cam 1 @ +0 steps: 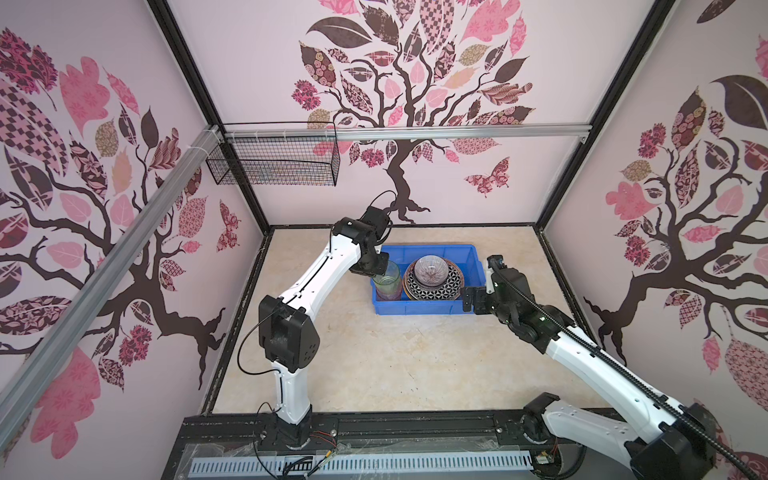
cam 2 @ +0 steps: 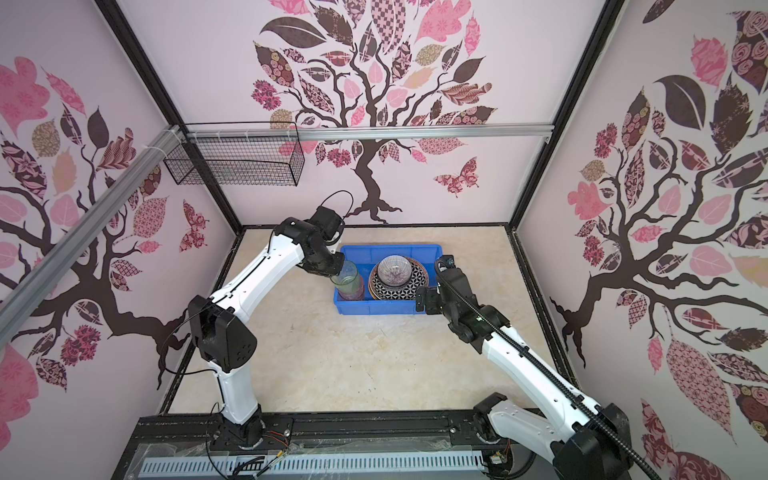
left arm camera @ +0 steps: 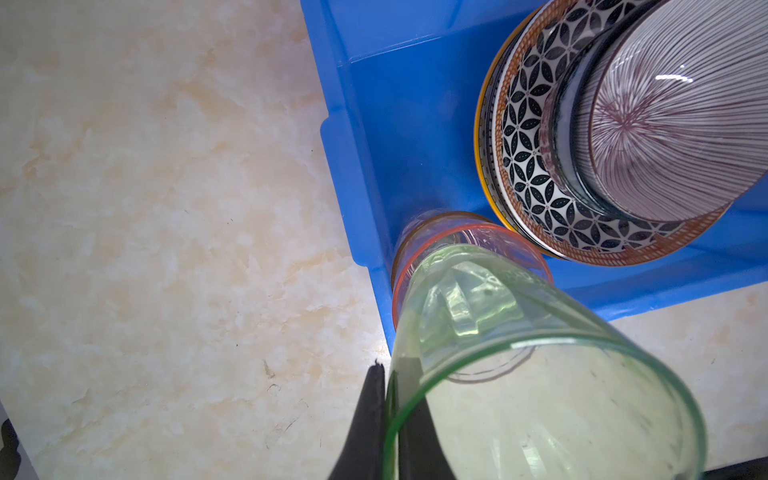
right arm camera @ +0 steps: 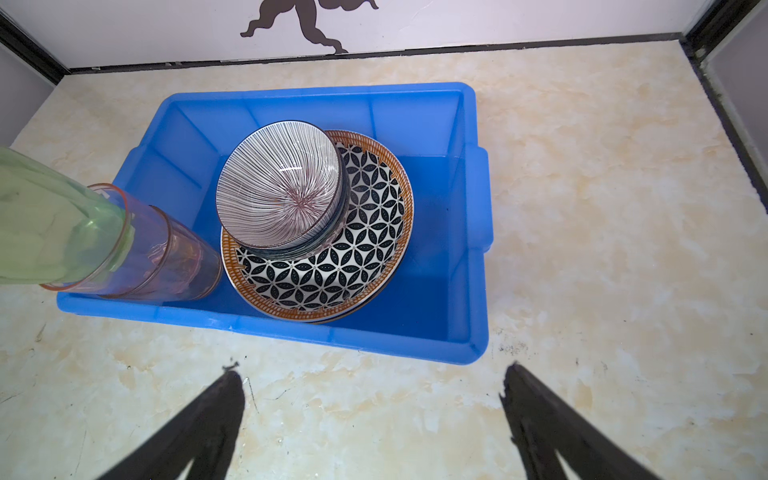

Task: Place the mixed dishes into the plastic bin
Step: 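Lower the green cup into the stacked pink cup with the left gripper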

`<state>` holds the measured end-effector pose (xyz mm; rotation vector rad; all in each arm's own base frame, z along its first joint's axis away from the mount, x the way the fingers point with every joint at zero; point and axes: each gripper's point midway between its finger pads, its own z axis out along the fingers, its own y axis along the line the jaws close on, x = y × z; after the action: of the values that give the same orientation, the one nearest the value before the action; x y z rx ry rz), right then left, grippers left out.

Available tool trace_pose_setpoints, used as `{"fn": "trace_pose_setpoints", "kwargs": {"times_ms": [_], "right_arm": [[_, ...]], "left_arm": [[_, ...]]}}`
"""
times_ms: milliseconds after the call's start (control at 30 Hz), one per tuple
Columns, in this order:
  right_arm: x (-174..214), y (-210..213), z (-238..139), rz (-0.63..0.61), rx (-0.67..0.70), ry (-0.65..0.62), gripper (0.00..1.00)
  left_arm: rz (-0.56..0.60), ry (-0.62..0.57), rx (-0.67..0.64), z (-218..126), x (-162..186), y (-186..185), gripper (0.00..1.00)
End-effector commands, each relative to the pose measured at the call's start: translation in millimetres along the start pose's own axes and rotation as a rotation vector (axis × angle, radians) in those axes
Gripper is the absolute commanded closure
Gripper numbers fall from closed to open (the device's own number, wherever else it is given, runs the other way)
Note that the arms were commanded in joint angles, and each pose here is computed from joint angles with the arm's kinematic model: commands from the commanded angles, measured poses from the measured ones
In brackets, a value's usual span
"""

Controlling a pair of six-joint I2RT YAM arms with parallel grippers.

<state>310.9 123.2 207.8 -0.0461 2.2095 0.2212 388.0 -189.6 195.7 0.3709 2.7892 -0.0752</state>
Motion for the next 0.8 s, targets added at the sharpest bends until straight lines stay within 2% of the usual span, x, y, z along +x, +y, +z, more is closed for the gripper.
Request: {"fn": "trace_pose_setpoints", "kwargs": {"times_ms": [0,767], "right_arm": [[0,-2,3,-0.009,0.012,0.000,0.00],[1,-1,7,-0.004,0.007,-0.004,0.00]], "left_arm": [[0.011,-0.018,-0.004,1,-7,-2,1.00],[-0.004,0.056,-0.021,37,4,-2,0.99]]}}
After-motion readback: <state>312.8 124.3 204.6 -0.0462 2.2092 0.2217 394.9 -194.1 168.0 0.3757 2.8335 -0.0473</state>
